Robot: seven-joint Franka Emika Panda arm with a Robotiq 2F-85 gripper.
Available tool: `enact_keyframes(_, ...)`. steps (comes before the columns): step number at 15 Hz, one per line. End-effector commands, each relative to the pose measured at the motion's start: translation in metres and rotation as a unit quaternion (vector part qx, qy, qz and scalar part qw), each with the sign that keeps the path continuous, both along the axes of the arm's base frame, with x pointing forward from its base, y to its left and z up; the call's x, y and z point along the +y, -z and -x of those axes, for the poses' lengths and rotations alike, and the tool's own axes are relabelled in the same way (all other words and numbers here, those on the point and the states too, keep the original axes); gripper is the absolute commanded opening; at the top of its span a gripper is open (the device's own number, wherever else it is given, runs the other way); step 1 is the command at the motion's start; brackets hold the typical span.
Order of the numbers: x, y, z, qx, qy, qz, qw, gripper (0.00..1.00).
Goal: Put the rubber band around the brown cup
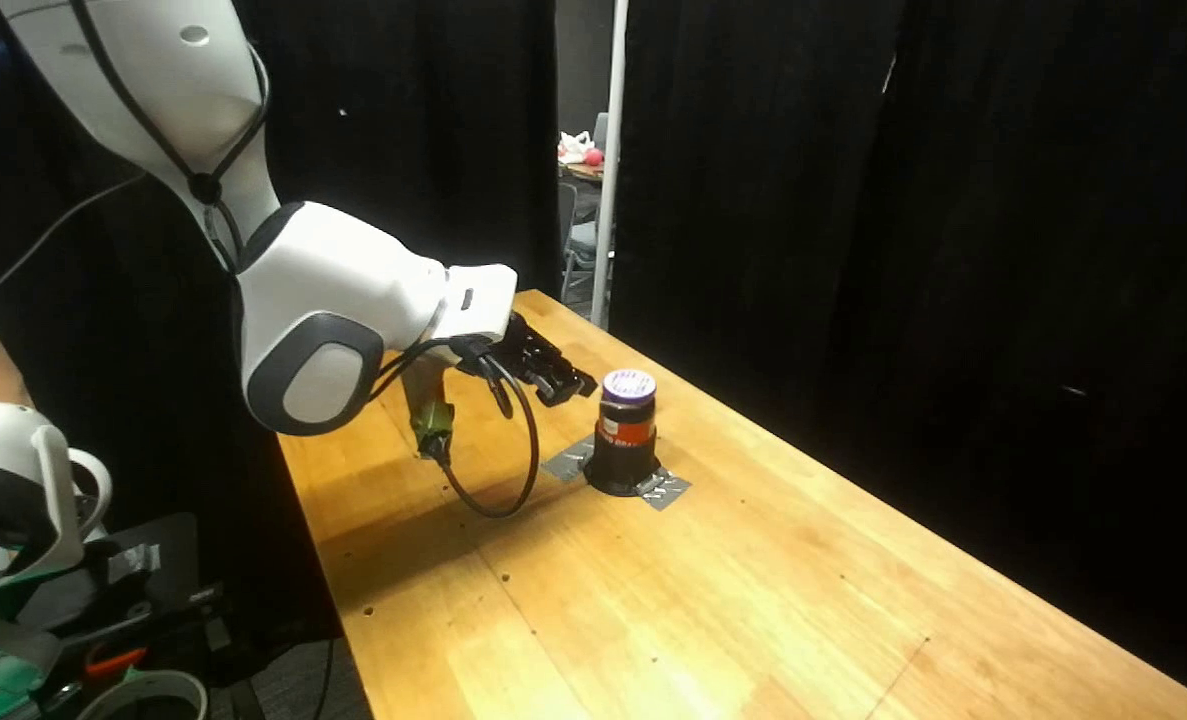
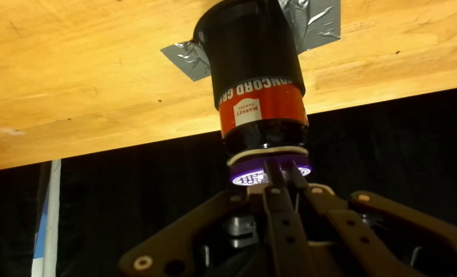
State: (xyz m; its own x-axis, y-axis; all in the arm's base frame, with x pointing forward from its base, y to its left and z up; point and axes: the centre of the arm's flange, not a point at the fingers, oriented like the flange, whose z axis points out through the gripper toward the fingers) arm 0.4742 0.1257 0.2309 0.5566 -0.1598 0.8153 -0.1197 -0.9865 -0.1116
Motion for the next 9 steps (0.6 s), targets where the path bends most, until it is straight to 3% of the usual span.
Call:
enact_keyframes(1,0.004,0.0,0.006,-0.042,0.005,0.015,0.999,0.1)
enact_keyframes(2,0.005,0.0,0.008,-0.049,0.004,0.014,0.9987,0.11)
enact_keyframes(3,0.006,0.0,0.009,-0.053,0.002,0.013,0.9985,0.36)
enact_keyframes(4,0.007,-0.001,0.009,-0.044,-0.001,0.011,0.999,0.37)
enact_keyframes(5,0.008,-0.001,0.008,-0.008,-0.008,0.004,0.9999,0.39)
enact_keyframes(6,0.006,0.006,0.01,-0.021,-0.004,0.002,0.9998,0.22)
enact_keyframes(8,0.006,0.01,0.01,-0.008,-0.006,0.001,0.9999,0.37)
enact_keyframes(9,0.006,0.01,0.01,-0.007,-0.006,0.001,1.0,0.4)
